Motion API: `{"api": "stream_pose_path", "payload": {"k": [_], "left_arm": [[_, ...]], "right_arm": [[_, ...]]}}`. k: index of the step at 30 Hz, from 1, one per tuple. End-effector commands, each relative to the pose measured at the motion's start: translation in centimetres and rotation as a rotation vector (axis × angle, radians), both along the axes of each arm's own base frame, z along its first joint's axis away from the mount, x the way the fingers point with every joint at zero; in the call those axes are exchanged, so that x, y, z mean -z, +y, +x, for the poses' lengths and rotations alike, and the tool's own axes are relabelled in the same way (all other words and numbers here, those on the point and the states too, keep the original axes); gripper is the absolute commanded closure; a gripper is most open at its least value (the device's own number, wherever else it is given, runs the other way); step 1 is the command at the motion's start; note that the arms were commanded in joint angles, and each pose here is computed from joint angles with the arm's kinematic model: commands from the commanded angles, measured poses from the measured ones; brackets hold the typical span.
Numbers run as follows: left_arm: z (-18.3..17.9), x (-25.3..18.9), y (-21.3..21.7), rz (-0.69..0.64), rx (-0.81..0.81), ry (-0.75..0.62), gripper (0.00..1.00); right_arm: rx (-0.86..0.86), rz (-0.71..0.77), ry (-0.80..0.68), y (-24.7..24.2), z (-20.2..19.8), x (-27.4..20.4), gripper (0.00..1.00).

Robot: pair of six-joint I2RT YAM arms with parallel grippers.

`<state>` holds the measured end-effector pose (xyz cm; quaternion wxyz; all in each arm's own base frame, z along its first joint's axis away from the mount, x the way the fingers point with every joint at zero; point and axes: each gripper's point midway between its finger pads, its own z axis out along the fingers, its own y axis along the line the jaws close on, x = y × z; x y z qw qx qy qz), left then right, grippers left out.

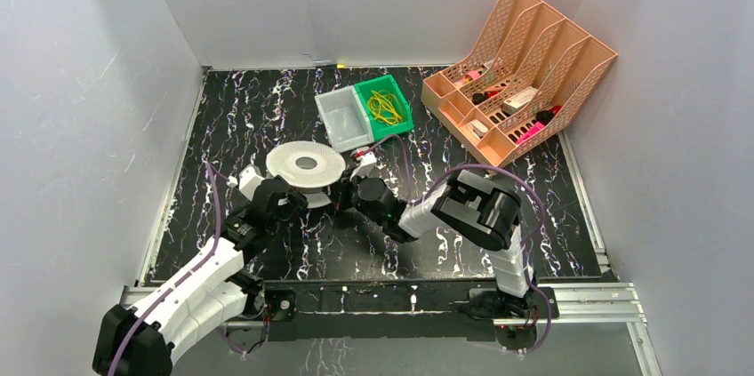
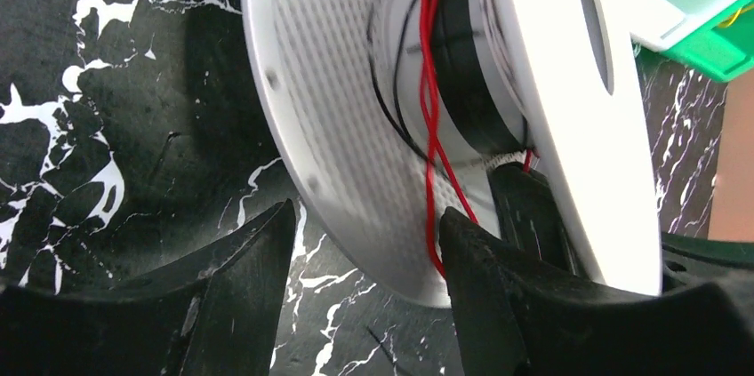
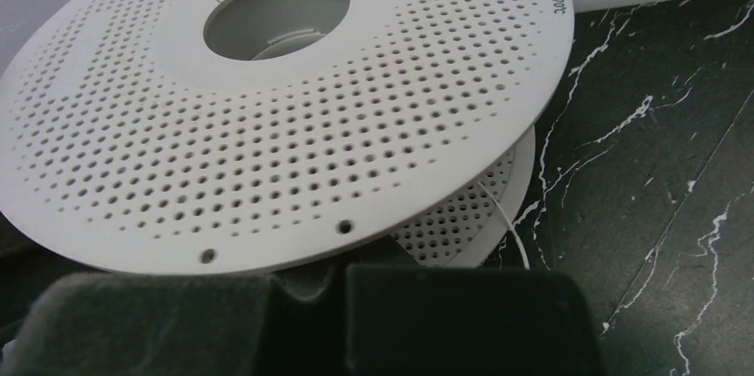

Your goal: Wrap the cables

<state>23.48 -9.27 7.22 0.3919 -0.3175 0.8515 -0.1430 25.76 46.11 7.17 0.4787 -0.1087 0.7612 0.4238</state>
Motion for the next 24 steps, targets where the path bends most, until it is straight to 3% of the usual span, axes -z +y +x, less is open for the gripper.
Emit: {"api": "stream_pose_path", "payload": {"k": [1,18,24], "left_arm": [[-1.5,0.4,-0.9,-0.005,0.092,0.040,0.40],[-1.8,-1.1,-1.1,-0.027,0.118,0.004,0.31],[-1.5,-2.5,-1.1,-0.012,0.129,-0.013,0.30]], "right_arm": [[-0.095,-0.112,0.095,0.5,-3.3,4.7,1.00],[-0.100,-0.114,0.089,1.1,-3.7,4.6,1.00],[-0.097,-0.101,0.091,1.1,-3.9,4.0,0.79]]}}
